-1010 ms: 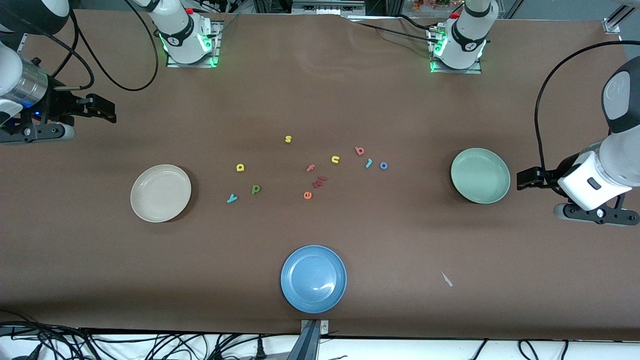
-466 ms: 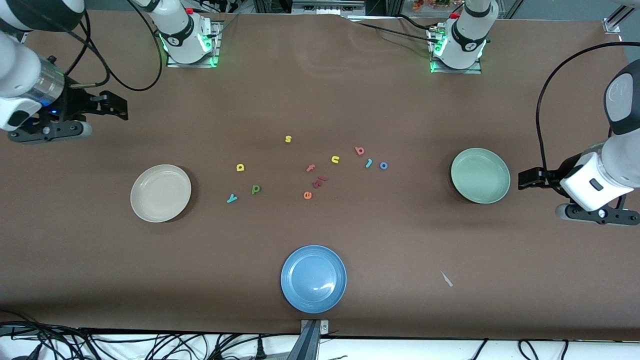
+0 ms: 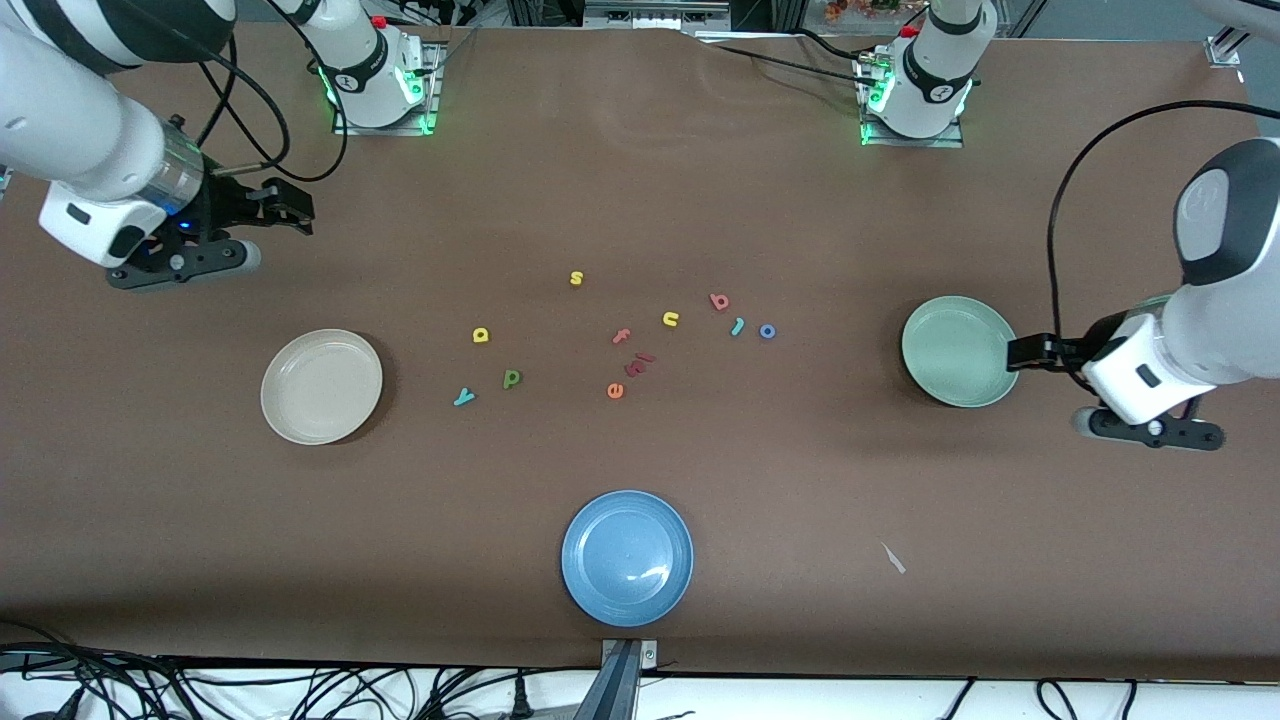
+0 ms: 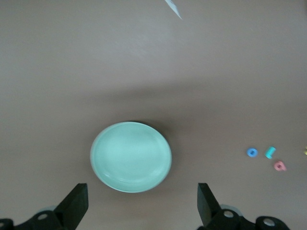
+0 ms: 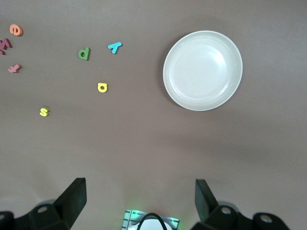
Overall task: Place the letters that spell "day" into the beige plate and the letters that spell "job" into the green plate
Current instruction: 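Move the left gripper and the right gripper toward the scattered letters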
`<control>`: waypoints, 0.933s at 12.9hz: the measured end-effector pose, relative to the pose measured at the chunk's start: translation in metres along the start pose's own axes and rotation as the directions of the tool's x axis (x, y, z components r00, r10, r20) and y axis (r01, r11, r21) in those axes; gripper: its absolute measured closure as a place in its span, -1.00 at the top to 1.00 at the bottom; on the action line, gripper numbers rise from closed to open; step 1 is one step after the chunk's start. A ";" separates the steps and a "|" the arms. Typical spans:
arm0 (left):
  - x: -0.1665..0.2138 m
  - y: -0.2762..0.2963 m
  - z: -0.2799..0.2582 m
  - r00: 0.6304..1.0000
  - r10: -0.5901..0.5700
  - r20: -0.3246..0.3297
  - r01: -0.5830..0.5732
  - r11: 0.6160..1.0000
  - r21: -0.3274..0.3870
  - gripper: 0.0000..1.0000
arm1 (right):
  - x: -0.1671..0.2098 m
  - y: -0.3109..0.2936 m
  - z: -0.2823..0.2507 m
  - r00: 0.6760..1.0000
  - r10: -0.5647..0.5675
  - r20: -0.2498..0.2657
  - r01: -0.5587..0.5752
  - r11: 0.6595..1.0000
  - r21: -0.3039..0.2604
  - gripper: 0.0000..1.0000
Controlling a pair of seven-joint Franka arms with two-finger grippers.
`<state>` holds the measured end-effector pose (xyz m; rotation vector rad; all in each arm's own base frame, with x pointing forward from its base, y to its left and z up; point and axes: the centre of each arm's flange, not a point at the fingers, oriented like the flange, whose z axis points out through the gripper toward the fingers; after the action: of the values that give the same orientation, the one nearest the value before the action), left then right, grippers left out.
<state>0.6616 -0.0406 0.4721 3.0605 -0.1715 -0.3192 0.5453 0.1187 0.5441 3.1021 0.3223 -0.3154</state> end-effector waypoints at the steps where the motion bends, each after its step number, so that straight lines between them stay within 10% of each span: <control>1: 0.000 0.008 0.011 1.000 -0.002 0.022 0.003 1.000 -0.024 1.00 | 0.003 -0.008 0.006 1.000 0.007 0.008 -0.007 1.000 0.000 1.00; 6: 0.003 0.098 0.076 0.989 -0.071 0.127 0.080 0.994 -0.068 0.97 | 0.020 -0.063 0.052 0.998 0.031 -0.046 -0.031 1.000 0.000 1.00; 12: 0.001 0.186 0.201 0.969 -0.244 0.046 0.247 0.966 -0.076 0.98 | 0.063 -0.093 0.143 1.000 0.000 -0.015 0.000 1.000 0.016 1.00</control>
<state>0.6017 -0.2346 0.2886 2.9976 0.2173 -0.3834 0.5585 0.2185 0.3931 3.1217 0.3214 -0.2964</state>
